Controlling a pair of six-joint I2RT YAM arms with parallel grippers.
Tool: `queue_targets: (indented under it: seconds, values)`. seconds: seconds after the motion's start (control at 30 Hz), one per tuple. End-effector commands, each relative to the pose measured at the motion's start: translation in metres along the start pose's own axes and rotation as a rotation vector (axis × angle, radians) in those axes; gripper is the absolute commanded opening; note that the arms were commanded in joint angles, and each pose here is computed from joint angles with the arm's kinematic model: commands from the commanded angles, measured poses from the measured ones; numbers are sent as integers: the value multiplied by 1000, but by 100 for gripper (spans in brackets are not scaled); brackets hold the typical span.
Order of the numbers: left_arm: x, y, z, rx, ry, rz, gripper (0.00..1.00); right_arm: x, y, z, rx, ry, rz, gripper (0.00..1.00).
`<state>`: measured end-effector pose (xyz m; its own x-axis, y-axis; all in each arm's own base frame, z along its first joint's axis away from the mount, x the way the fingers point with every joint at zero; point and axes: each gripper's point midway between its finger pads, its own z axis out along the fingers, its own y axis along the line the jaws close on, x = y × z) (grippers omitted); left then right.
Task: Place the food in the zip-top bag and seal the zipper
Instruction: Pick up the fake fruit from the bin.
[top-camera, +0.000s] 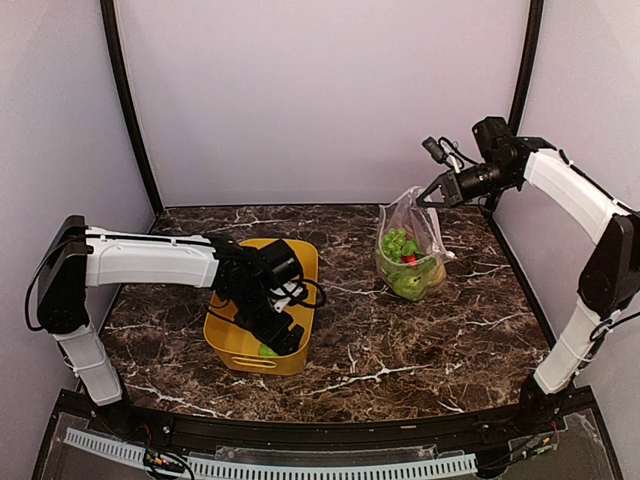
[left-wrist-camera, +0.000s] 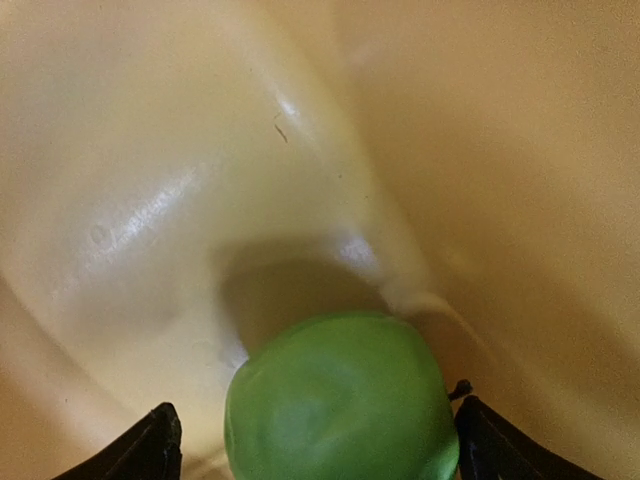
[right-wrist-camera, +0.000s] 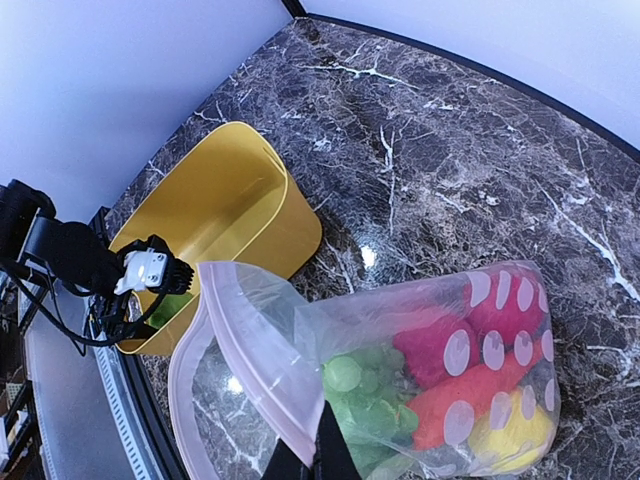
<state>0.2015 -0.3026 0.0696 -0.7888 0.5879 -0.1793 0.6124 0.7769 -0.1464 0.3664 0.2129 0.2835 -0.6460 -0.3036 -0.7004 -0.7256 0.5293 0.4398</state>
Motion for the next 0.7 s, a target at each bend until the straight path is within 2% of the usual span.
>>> queue_targets:
  seconds: [0.0, 0.13, 0.4, 0.67]
  values:
    - [18, 4, 13, -21, 82, -9, 92, -4, 7, -7, 20, -22, -45, 0]
    - [16, 17, 12, -104, 101, 4, 85, -3, 7, -7, 21, -22, -45, 0]
    - [2, 18, -10, -140, 81, 20, 65, -3, 5, -8, 33, -22, -46, 0]
    - [-41, 15, -58, -187, -41, 83, 58, -5, 8, -10, 42, -22, -57, 0]
